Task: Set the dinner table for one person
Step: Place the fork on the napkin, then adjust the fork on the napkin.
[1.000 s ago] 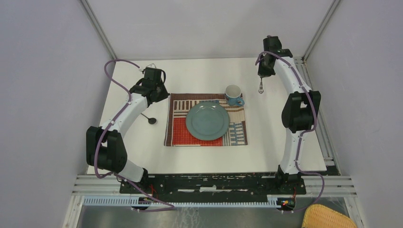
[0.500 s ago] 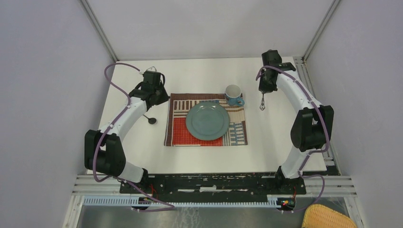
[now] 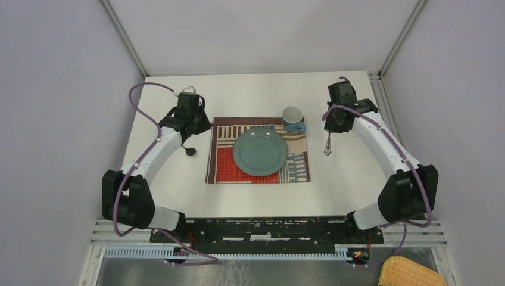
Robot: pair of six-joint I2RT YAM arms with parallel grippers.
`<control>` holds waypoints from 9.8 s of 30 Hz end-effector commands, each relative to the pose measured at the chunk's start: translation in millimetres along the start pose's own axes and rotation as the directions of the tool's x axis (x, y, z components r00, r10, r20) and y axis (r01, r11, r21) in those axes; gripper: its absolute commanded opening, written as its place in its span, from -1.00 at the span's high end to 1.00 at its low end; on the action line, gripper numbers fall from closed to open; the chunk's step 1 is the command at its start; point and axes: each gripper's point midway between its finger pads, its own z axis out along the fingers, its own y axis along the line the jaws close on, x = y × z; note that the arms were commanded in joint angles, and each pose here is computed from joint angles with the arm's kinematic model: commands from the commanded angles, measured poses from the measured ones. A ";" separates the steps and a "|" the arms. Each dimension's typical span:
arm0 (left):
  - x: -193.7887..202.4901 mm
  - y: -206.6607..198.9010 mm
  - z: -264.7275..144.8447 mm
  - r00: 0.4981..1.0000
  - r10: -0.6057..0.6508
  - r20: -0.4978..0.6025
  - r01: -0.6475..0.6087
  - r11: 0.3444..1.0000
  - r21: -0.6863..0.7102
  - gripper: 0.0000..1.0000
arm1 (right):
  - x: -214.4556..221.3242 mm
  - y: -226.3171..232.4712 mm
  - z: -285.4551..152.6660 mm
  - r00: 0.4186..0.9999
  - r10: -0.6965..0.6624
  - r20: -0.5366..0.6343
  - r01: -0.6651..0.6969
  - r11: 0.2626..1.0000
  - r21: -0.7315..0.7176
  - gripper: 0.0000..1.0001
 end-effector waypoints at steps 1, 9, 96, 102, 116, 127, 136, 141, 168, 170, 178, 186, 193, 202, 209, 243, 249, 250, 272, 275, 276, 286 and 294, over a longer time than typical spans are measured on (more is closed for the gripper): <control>-15.6 -9.8 -9.2 0.998 -0.031 0.059 0.028 0.999 0.045 0.75 | 3.7 10.7 -25.7 0.998 0.018 0.063 -0.016 0.999 -0.036 1.00; -26.1 1.4 -8.7 0.995 -0.028 0.099 0.031 0.999 -0.029 0.75 | 27.3 39.7 -47.3 0.996 -0.038 0.081 0.043 0.997 -0.069 1.00; -70.4 143.1 -57.2 0.913 -0.259 0.316 0.365 0.863 -0.348 0.75 | 189.6 397.1 14.6 0.822 -0.560 0.102 0.543 0.718 -0.436 1.00; -69.5 143.8 -57.5 0.916 -0.250 0.313 0.357 0.864 -0.354 0.75 | 194.4 394.4 23.5 0.816 -0.571 0.088 0.548 0.718 -0.429 0.95; -64.7 143.8 -55.7 0.913 -0.270 0.307 0.372 0.860 -0.349 0.74 | 176.0 390.3 9.7 0.807 -0.574 0.140 0.575 0.708 -0.409 0.33; -38.5 125.1 -90.1 0.873 -0.389 0.295 0.464 0.849 -0.253 0.74 | 37.7 327.0 -68.8 0.860 -0.409 0.305 0.500 0.794 -0.346 0.24; 22.8 67.4 -99.2 0.902 -0.384 0.196 0.423 0.877 -0.226 0.76 | -18.2 273.3 -71.5 0.892 -0.313 0.326 0.417 0.847 -0.328 0.23; 53.7 50.3 -88.8 0.926 -0.352 0.140 0.377 0.890 -0.256 0.78 | -18.2 260.8 -59.3 0.897 -0.311 0.313 0.407 0.858 -0.312 0.23; 147.9 11.9 -16.9 0.938 -0.347 0.004 0.330 0.887 -0.324 0.73 | -37.0 183.1 -45.0 0.927 -0.185 0.326 0.263 0.940 -0.216 0.16; 149.6 12.1 -13.2 0.938 -0.346 0.007 0.329 0.887 -0.324 0.70 | -38.6 174.8 -43.8 0.927 -0.172 0.333 0.248 0.948 -0.202 0.13; 153.5 12.5 -0.6 0.946 -0.324 0.004 0.305 0.886 -0.349 0.46 | -40.1 163.4 -44.7 0.933 -0.145 0.331 0.221 0.953 -0.206 0.12; 153.7 12.5 7.3 0.946 -0.325 0.020 0.310 0.881 -0.359 0.48 | -36.6 162.4 -44.4 0.937 -0.141 0.321 0.218 0.952 -0.217 0.12; 149.1 9.4 5.2 0.941 -0.338 0.034 0.329 0.882 -0.337 0.47 | -34.0 163.1 -41.3 0.939 -0.145 0.312 0.220 0.951 -0.219 0.12; 142.4 1.3 10.4 0.938 -0.343 0.053 0.342 0.886 -0.314 0.43 | -32.9 163.3 -40.0 0.941 -0.146 0.306 0.218 0.951 -0.218 0.12; 145.7 -1.1 19.4 0.940 -0.339 0.043 0.333 0.881 -0.334 0.42 | -33.4 162.8 -40.3 0.941 -0.148 0.306 0.220 0.952 -0.215 0.12; 135.6 1.9 20.8 0.965 -0.257 0.043 0.253 0.885 -0.392 0.97 | -28.7 164.9 -31.9 0.947 -0.146 0.286 0.213 0.953 -0.217 0.12; 124.5 -3.5 18.5 0.982 -0.185 0.027 0.181 0.899 -0.398 0.96 | -29.4 165.8 -31.5 0.948 -0.142 0.284 0.209 0.953 -0.221 0.12; 124.0 -2.2 17.7 0.984 -0.175 0.025 0.170 0.899 -0.404 0.96 | -29.5 166.5 -31.8 0.948 -0.141 0.284 0.209 0.952 -0.223 0.12; 96.5 -3.6 -6.6 0.953 0.268 -0.141 -0.296 0.920 -0.257 0.96 | -24.7 166.3 -26.2 0.952 -0.142 0.272 0.206 0.953 -0.223 0.12; 99.8 -1.0 -2.2 0.942 0.294 -0.163 -0.325 0.921 -0.214 0.96 | -23.3 166.8 -25.8 0.953 -0.141 0.269 0.205 0.952 -0.226 0.12; 102.2 0.7 0.7 0.938 0.299 -0.175 -0.331 0.923 -0.196 0.96 | -23.4 166.1 -25.4 0.953 -0.141 0.269 0.204 0.953 -0.225 0.12; 116.5 9.8 19.2 0.901 0.361 -0.240 -0.395 0.912 -0.114 0.97 | -21.6 165.0 -24.4 0.953 -0.145 0.265 0.207 0.953 -0.222 0.12; 119.2 5.5 31.6 0.863 0.430 -0.265 -0.464 0.883 -0.077 0.96 | -21.3 165.3 -22.9 0.953 -0.149 0.263 0.209 0.953 -0.218 0.12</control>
